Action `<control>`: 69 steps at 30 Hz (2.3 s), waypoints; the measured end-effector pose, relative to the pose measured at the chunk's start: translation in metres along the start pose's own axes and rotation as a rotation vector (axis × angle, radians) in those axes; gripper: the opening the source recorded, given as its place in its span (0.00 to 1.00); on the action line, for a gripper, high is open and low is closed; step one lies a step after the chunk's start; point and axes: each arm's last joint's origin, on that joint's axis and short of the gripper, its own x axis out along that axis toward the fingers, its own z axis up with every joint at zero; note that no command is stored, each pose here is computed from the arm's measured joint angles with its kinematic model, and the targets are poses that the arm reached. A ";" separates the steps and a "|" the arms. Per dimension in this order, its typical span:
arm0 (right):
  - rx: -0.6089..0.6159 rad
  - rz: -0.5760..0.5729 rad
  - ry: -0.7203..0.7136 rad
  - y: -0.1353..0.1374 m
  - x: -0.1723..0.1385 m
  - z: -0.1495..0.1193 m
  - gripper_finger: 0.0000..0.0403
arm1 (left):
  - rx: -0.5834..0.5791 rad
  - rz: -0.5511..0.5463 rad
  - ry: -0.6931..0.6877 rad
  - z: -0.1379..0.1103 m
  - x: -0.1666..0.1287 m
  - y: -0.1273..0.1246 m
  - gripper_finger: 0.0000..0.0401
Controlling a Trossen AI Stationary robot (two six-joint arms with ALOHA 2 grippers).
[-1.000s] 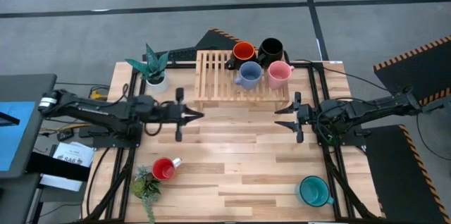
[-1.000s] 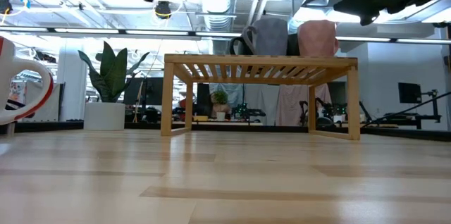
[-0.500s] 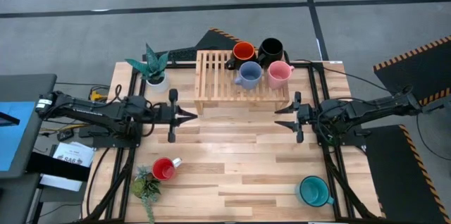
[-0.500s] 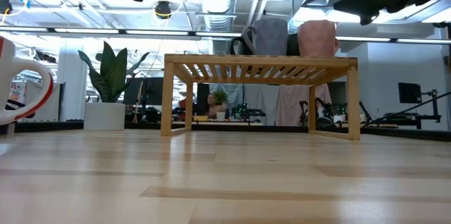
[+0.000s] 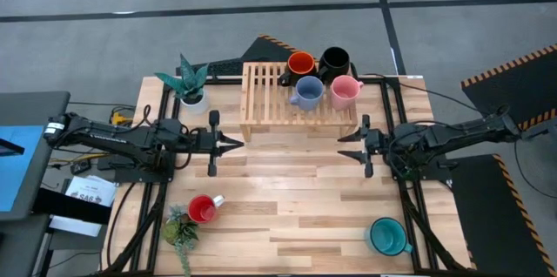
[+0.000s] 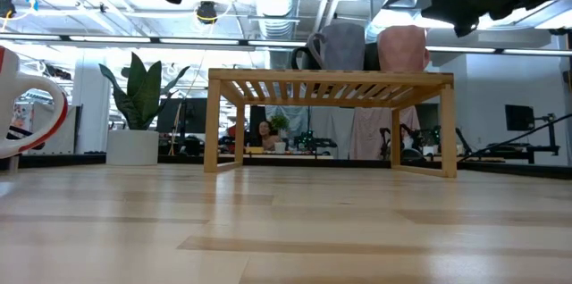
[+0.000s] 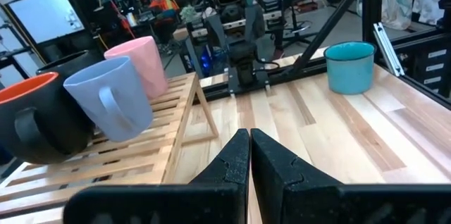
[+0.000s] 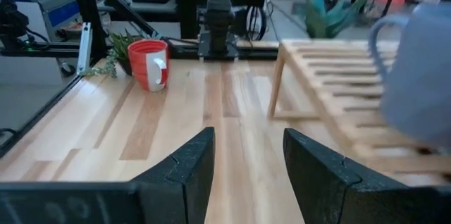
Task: Place coffee mugs
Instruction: Put the green mug on the shelf
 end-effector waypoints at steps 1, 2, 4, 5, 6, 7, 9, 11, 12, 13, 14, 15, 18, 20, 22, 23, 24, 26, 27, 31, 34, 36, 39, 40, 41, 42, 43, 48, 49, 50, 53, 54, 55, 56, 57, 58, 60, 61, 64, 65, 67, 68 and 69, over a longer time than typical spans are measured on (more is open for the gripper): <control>0.023 0.013 0.009 0.001 0.002 -0.001 0.48 | 0.001 0.000 0.000 0.000 0.000 0.000 0.00; 0.049 0.017 0.013 0.001 0.003 -0.001 0.48 | 0.001 0.000 0.000 0.000 0.000 0.000 0.00; 0.082 0.016 0.018 0.002 0.007 -0.002 0.48 | 0.003 0.000 0.000 0.000 0.000 0.000 0.00; 0.086 0.014 0.022 0.002 0.008 -0.002 0.48 | 0.008 0.001 0.000 0.000 0.000 0.000 0.00; 0.083 0.009 0.024 0.002 0.009 -0.003 0.48 | 0.015 0.001 0.000 0.000 0.000 0.000 0.00; 0.075 0.006 0.018 0.002 0.011 -0.002 0.48 | 0.022 0.001 0.000 0.000 0.000 0.000 0.00; 0.116 0.002 -0.004 0.001 0.014 0.001 0.48 | 0.030 0.001 0.000 0.000 0.000 0.000 0.00; 0.196 0.039 0.010 0.004 0.016 0.007 0.48 | 0.037 0.000 0.002 0.000 0.000 0.000 0.00; 0.226 0.077 0.039 0.006 0.016 0.011 0.48 | 0.038 0.000 0.004 0.000 0.000 0.000 0.00; 0.246 0.114 0.085 0.009 0.016 0.015 0.48 | 0.039 0.000 0.004 0.000 0.000 0.000 0.00; 0.265 0.141 0.140 0.012 0.015 0.019 0.48 | 0.041 0.000 0.004 0.000 0.000 0.000 0.00; 0.285 0.151 0.209 0.016 0.015 0.022 0.48 | 0.041 0.000 0.004 0.000 0.000 0.000 0.00; 0.375 0.146 0.403 0.026 0.013 0.029 0.48 | 0.041 0.000 0.006 0.000 0.000 0.000 0.00; 0.479 0.170 0.538 0.035 0.009 0.034 0.48 | 0.040 -0.001 0.006 -0.001 0.000 0.000 0.00; 0.603 0.190 0.692 0.044 0.005 0.035 0.48 | 0.038 -0.001 0.007 -0.001 0.000 0.000 0.00; 0.664 0.195 0.763 0.049 0.004 0.034 0.48 | 0.038 -0.001 0.007 -0.001 0.000 0.000 0.00; 0.712 0.193 0.819 0.055 0.002 0.034 0.48 | 0.038 -0.001 0.007 -0.001 0.000 0.000 0.00; 0.788 0.188 0.908 0.066 0.000 0.032 0.48 | 0.038 -0.002 0.011 -0.001 0.000 0.000 0.00; 0.816 0.178 0.948 0.072 -0.002 0.029 0.48 | 0.043 -0.003 0.014 -0.001 0.000 0.000 0.00; 0.871 0.152 1.096 0.096 -0.006 0.018 0.48 | 0.050 -0.004 0.015 -0.001 0.000 0.000 0.00; 0.826 0.146 1.173 0.112 -0.008 0.009 0.48 | 0.072 -0.004 0.016 -0.002 0.000 0.000 0.00; 0.784 0.159 1.226 0.122 -0.010 0.002 0.48 | 0.093 -0.004 0.016 -0.002 0.000 0.000 0.00; 0.720 0.181 1.281 0.131 -0.010 -0.005 0.48 | 0.110 -0.003 0.014 -0.001 0.000 0.000 0.00; 0.705 0.180 1.287 0.132 -0.009 -0.007 0.48 | 0.112 -0.003 0.014 -0.001 0.000 0.000 0.00; 0.695 0.178 1.292 0.134 -0.009 -0.008 0.48 | 0.117 -0.004 0.014 -0.001 0.000 0.000 0.00; 0.692 0.171 1.296 0.134 -0.008 -0.010 0.48 | 0.121 -0.004 0.014 -0.001 0.000 0.000 0.00; 0.685 0.169 1.299 0.135 -0.007 -0.011 0.48 | 0.125 -0.003 0.014 -0.001 0.000 0.000 0.00; 0.576 0.181 1.318 0.136 -0.003 -0.018 0.48 | 0.143 -0.004 0.015 -0.001 0.000 0.000 0.00; 0.546 0.188 1.323 0.136 -0.002 -0.020 0.48 | 0.143 -0.004 0.016 -0.001 0.000 0.000 0.00; 0.522 0.201 1.323 0.137 -0.002 -0.021 0.48 | 0.143 -0.004 0.016 -0.001 0.000 0.000 0.00; 0.496 0.216 1.339 0.139 0.000 -0.024 0.48 | 0.144 -0.005 0.018 -0.002 0.000 0.000 0.00; 0.492 0.211 1.350 0.139 0.000 -0.025 0.48 | 0.146 -0.005 0.017 -0.002 0.000 0.000 0.00; 0.488 0.204 1.359 0.139 0.000 -0.026 0.48 | 0.147 -0.004 0.017 -0.002 0.000 0.000 0.00; 0.483 0.197 1.366 0.140 0.001 -0.028 0.48 | 0.147 -0.005 0.018 -0.002 0.000 0.000 0.00; 0.474 0.188 1.377 0.141 0.001 -0.030 0.48 | 0.146 -0.005 0.017 -0.002 0.000 0.000 0.00; 0.463 0.176 1.389 0.141 0.001 -0.032 0.48 | 0.146 -0.005 0.018 -0.002 0.000 0.000 0.00; 0.437 0.156 1.415 0.144 0.001 -0.037 0.48 | 0.146 -0.005 0.018 -0.002 0.000 0.000 0.00; 0.422 0.149 1.427 0.145 0.001 -0.040 0.48 | 0.145 -0.005 0.017 -0.002 0.000 0.000 0.00; 0.346 0.142 1.465 0.149 0.001 -0.049 0.48 | 0.145 -0.003 0.014 -0.001 0.000 0.000 0.00; 0.327 0.145 1.472 0.151 0.002 -0.051 0.48 | 0.148 -0.003 0.014 -0.001 0.000 0.000 0.00; 0.290 0.145 1.487 0.154 0.003 -0.057 0.48 | 0.160 -0.003 0.013 -0.001 0.000 0.000 0.00; 0.272 0.147 1.493 0.154 0.004 -0.059 0.48 | 0.162 -0.003 0.013 -0.001 0.000 0.000 0.00; 0.255 0.148 1.499 0.155 0.005 -0.061 0.48 | 0.162 -0.003 0.013 -0.001 0.000 0.000 0.00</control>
